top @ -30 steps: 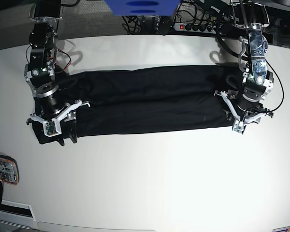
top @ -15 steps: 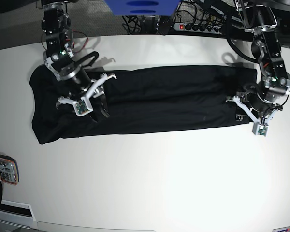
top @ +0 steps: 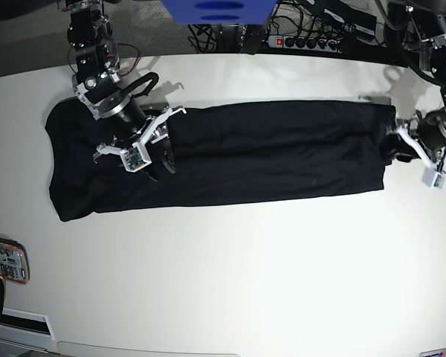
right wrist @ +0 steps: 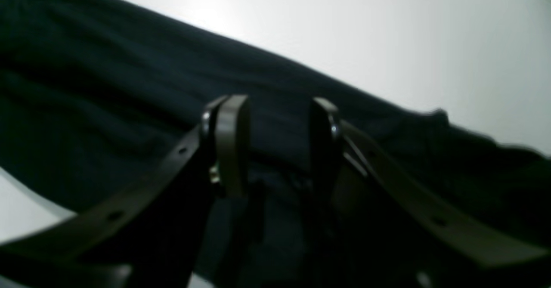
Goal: Fold the T-shirt properly
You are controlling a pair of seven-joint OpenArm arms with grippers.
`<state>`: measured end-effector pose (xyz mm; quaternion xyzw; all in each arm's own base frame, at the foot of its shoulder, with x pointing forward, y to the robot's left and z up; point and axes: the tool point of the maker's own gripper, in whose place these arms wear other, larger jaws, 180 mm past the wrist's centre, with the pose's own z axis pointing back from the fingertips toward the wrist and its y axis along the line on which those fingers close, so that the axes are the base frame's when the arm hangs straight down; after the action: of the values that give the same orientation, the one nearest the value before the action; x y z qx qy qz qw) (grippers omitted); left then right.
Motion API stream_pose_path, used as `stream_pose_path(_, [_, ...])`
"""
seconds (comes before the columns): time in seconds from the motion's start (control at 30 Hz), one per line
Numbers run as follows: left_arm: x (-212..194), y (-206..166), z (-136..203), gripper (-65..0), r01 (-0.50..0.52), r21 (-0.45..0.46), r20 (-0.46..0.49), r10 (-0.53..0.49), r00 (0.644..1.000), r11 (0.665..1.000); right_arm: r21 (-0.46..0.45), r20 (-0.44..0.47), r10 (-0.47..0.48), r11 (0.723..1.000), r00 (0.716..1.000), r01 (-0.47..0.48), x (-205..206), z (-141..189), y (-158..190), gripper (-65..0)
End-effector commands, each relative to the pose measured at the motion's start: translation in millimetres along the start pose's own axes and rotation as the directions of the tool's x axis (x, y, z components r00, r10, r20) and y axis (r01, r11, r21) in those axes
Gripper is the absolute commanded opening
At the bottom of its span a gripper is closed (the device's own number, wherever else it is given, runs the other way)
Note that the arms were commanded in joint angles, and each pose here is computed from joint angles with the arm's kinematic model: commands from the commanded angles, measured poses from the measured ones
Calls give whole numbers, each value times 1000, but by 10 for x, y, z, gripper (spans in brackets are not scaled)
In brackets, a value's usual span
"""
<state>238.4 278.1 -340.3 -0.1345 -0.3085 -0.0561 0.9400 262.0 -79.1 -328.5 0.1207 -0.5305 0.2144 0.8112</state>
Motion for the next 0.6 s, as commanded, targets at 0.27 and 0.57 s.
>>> stream_pose_path(0.27, [-322, 364, -6, -373, 89, 23, -112, -85, 990, 996, 99, 41, 2, 995, 999, -6, 114, -42, 356, -428])
stream_pose_path(0.57, [-377, 844, -76, -373, -88, 66, -87, 94, 992, 994, 103, 42, 2, 995, 999, -7, 119, -49, 368, -428])
